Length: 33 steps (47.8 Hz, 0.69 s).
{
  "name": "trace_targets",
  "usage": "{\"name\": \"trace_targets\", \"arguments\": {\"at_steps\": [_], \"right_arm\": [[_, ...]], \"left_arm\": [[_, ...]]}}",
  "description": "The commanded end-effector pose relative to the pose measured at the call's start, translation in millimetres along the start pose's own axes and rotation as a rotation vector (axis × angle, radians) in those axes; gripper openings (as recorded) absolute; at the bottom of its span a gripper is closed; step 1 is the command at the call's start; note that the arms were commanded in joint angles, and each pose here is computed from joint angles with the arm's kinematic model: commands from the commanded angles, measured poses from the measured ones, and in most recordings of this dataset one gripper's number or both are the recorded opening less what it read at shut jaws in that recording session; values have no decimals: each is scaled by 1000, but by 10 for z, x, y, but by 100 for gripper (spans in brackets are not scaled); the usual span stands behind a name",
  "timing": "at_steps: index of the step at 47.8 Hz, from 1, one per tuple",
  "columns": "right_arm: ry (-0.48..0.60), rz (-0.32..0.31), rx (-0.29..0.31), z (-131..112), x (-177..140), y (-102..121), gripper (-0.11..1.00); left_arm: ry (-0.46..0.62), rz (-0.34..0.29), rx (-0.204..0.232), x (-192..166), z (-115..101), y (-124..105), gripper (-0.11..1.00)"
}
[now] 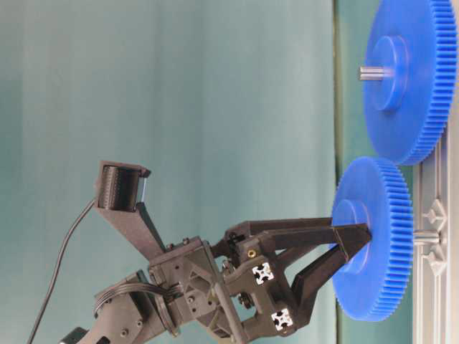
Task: Insert the small gear onto the shaft.
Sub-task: 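Lower the small gear onto the left shaft, meshing with the large gear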
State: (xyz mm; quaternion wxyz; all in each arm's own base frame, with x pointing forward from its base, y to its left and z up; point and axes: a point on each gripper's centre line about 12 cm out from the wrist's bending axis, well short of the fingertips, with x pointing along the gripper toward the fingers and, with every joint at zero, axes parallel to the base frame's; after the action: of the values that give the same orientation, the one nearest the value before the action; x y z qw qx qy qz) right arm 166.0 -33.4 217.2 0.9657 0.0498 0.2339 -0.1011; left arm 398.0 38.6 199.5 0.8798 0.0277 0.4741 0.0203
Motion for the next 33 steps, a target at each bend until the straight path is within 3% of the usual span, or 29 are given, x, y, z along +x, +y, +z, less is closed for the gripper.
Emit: {"name": "trace_targets", "arguments": {"at_steps": [1,16,33], "right_arm": [[-15,-3,8,54,-1,-3,11],[-15,-2,9,50,-2,-3,11],[-15,-1,8,50,-2,0,11]], "left_arm": [[-15,4,-14,-35,39,18,88],[6,2,-68,-100,63,16,87],[-2,-1,-69,-160,90,-5,87]]}}
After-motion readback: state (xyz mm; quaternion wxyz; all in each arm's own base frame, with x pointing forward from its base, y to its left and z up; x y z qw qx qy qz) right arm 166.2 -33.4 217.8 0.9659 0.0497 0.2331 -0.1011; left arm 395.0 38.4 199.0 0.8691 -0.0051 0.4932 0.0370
